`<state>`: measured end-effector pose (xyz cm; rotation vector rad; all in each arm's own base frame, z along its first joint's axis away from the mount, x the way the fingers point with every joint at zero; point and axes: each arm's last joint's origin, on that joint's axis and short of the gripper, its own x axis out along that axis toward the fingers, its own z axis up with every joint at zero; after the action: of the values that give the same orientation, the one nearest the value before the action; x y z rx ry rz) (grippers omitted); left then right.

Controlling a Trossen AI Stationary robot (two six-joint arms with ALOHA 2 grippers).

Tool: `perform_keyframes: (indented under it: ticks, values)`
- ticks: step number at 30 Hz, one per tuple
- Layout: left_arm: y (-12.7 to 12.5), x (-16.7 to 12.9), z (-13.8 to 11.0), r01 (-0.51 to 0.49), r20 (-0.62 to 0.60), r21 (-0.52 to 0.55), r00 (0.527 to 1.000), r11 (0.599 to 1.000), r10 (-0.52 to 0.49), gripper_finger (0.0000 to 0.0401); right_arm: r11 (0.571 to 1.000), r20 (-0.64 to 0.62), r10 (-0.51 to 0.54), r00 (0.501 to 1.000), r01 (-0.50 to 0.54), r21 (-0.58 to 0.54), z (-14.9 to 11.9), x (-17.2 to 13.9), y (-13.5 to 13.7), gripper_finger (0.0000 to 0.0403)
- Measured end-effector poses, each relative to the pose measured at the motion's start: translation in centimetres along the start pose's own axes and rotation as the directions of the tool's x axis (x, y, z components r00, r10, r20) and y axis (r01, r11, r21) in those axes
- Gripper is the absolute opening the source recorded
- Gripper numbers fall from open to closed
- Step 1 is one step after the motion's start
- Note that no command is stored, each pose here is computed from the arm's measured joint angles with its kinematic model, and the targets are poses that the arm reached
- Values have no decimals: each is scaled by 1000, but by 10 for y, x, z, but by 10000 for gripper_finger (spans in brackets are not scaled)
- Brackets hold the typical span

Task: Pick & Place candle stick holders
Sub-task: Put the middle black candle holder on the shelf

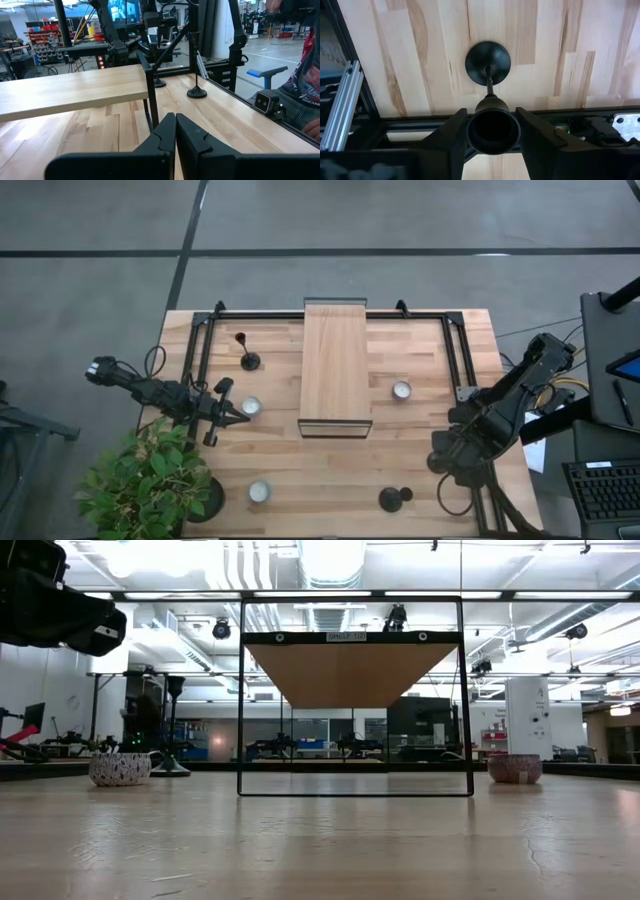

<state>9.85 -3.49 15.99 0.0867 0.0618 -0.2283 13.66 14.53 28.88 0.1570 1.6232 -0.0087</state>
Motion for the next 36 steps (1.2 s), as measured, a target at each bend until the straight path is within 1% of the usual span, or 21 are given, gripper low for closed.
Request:
perform_keyframes:
  ticks: [4,10,15,21,25,28,33,36]
  values:
    - [0,0,0,0,0,0,1000,1000,0,10,1000,0,0,1000,0,-11,0,0,0,140]
    - [0,0,0,0,0,0,1000,1000,0,10,998,7,-8,1000,8,-56,1,0,-1,150]
    - [0,0,0,0,0,0,1000,1000,0,10,997,21,-27,999,29,-75,6,-7,-8,141]
    - [0,0,0,0,0,0,1000,1000,0,10,994,103,6,995,5,-108,19,-36,-16,148]
    - [0,0,0,0,0,0,1000,1000,0,10,991,184,5,983,21,-135,31,-62,-25,147]
    - [0,0,0,0,0,0,1000,1000,0,10,991,209,-1,978,29,-131,40,-81,-35,142]
    - [0,0,0,0,0,0,1000,1000,0,10,987,284,13,959,34,-157,61,-107,-46,147]
    - [0,0,0,0,0,0,1000,1000,0,10,990,325,15,946,31,-136,76,-121,-54,150]
